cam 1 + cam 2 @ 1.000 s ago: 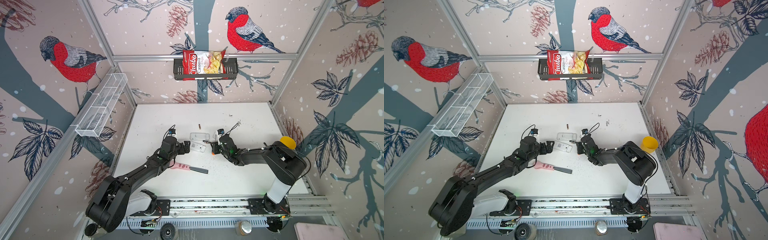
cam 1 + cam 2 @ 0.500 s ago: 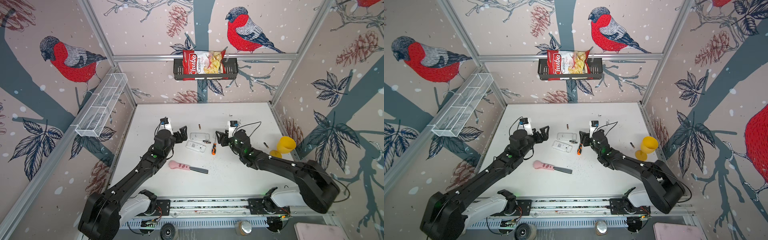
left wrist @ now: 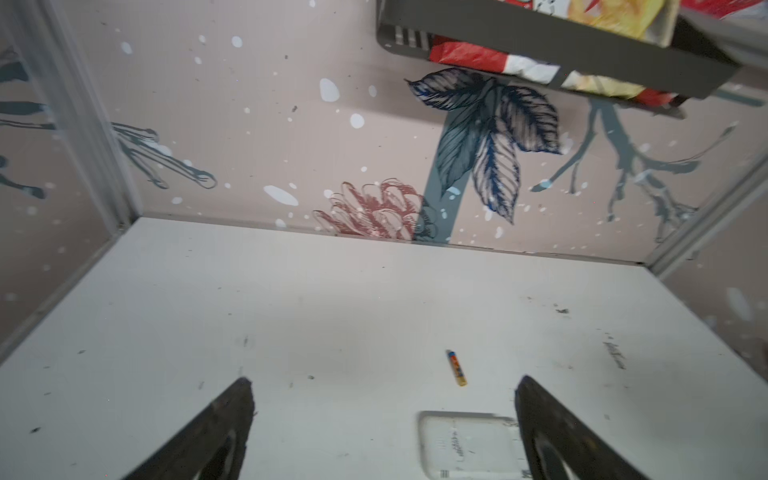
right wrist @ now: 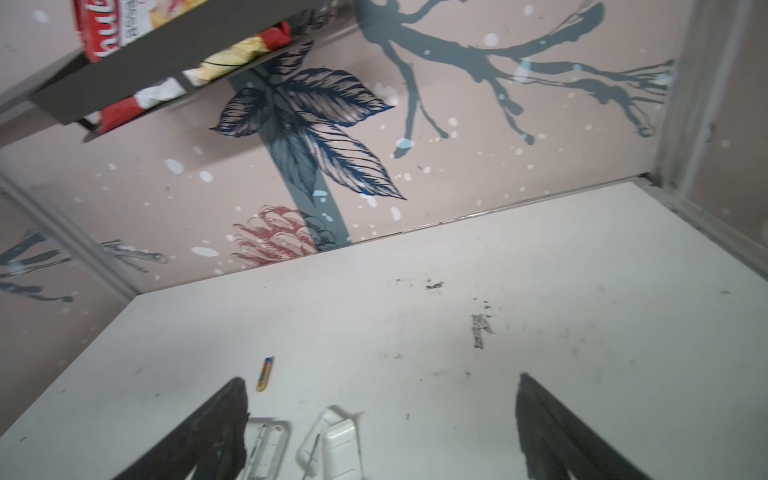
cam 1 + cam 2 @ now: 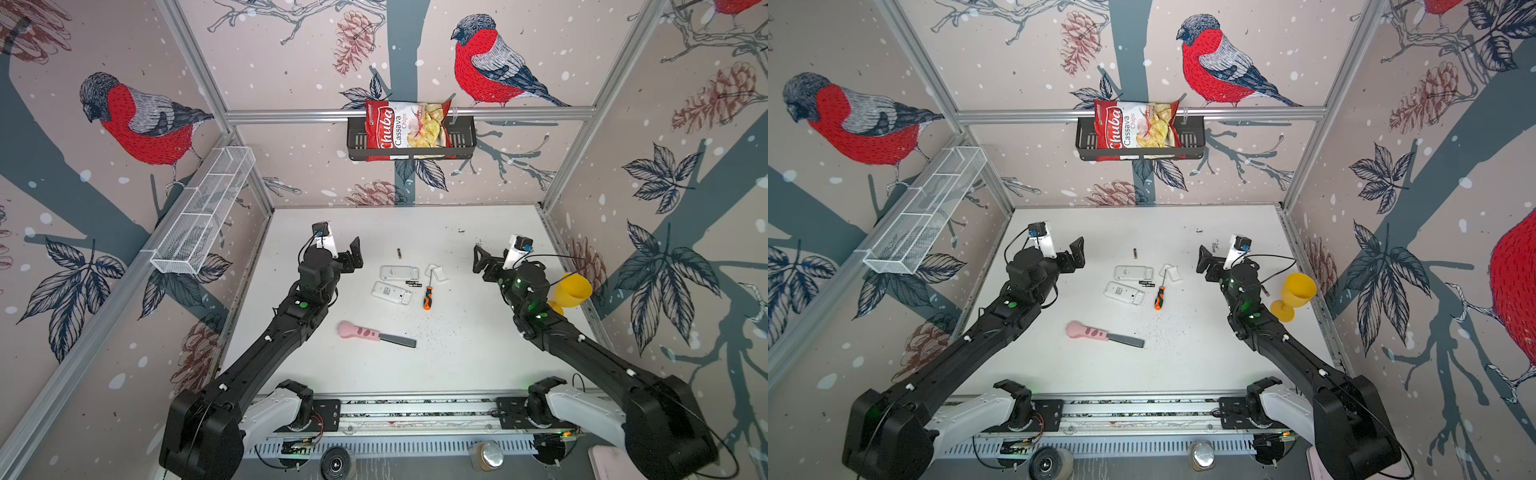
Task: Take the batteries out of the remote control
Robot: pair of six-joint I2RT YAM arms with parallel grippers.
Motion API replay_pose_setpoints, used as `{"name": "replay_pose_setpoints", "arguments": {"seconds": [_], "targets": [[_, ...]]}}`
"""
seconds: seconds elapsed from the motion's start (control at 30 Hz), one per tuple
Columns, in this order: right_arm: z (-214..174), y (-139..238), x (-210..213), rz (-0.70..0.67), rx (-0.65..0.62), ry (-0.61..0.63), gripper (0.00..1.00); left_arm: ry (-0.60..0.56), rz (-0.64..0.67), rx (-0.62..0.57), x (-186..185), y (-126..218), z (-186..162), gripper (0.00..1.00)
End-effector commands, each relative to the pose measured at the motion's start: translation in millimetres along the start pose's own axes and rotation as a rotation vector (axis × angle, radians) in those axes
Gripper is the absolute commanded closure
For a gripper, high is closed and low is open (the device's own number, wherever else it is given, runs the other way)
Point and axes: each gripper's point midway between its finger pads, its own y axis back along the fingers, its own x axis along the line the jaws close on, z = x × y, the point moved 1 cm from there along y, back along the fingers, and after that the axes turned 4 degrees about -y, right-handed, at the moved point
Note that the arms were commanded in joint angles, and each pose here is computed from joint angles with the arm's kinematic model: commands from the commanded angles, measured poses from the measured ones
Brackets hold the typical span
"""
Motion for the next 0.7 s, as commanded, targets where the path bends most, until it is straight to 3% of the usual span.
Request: {"name": "replay_pose_setpoints", "arguments": {"seconds": [0.0,0.2,0.33,0.67], "targets": [[2.5,-0.1,-4.8,0.024,-0.064,0.089,0.01,-0.049,0.192,-0.033,32.0,-7.1,-2.1,0.03],[-8.2,0.1,-22.5,-0.045,-0.126,0.203,0.0,-0.136,0.305,0.062,63.1,-36.0,-32.7,0.03],[-7.1,3.6,-53.8,-0.204,-0.163,0.212,0.01,-0.193,0.374,0.109,83.9,-48.1,-44.8,0.04],[-13.7,27.6,-118.7,-0.449,-0.184,0.188,0.0,-0.229,0.354,0.076,110.7,-48.6,-87.4,0.04]]}}
